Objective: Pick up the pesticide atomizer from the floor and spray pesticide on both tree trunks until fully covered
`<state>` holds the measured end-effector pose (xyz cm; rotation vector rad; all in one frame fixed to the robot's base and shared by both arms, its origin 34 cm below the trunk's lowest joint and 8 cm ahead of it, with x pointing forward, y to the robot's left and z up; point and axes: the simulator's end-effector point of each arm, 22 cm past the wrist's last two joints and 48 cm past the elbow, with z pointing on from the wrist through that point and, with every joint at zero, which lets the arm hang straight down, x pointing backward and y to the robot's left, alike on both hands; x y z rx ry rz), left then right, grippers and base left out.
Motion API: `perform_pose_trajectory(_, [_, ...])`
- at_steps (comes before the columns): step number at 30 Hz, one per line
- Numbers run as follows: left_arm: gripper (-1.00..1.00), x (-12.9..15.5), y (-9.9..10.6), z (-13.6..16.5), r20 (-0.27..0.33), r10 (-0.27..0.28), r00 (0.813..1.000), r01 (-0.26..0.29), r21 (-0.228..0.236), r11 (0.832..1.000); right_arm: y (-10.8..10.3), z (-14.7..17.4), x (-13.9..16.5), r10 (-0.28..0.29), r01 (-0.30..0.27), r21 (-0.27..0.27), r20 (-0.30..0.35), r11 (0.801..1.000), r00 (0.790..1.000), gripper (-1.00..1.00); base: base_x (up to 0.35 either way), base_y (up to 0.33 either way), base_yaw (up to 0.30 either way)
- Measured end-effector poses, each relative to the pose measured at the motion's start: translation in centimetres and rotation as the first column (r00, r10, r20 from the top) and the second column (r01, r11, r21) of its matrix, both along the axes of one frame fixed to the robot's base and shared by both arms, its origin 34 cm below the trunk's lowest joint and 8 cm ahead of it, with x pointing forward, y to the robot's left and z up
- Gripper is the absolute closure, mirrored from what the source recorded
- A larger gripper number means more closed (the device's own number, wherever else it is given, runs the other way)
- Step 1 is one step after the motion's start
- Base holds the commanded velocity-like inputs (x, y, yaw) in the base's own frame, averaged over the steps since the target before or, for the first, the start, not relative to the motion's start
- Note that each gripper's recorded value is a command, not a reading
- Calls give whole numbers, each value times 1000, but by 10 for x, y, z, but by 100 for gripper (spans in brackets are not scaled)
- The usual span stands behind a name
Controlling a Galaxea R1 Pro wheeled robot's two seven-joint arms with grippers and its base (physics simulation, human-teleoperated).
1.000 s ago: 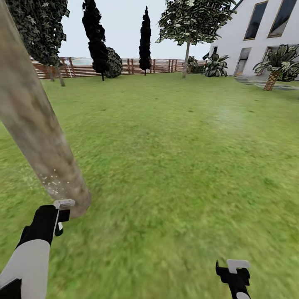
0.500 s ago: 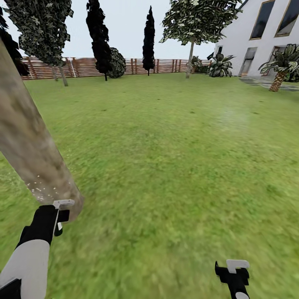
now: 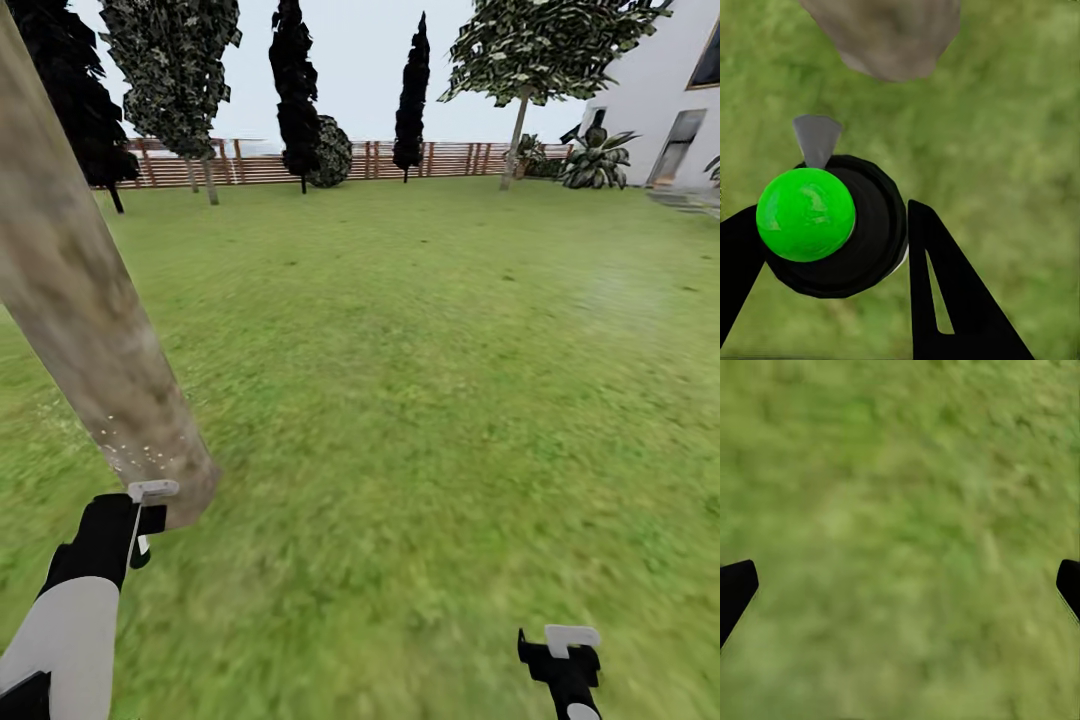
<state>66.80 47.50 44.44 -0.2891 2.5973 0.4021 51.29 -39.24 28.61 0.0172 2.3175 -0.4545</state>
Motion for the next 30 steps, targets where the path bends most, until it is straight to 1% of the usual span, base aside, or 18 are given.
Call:
perform_pose_trajectory(18, [100,0,-1,-1,-1,-1,1000,1,-2,1000,1,0,0,0,0,1,0,1000,1000,-100,175,-235,276])
perform_pose_trajectory(30, [100,0,-2,-1,-1,-2,1000,2,-3,1000,1,0,0,1,-1,2,0,1000,1000,-100,176,-234,31])
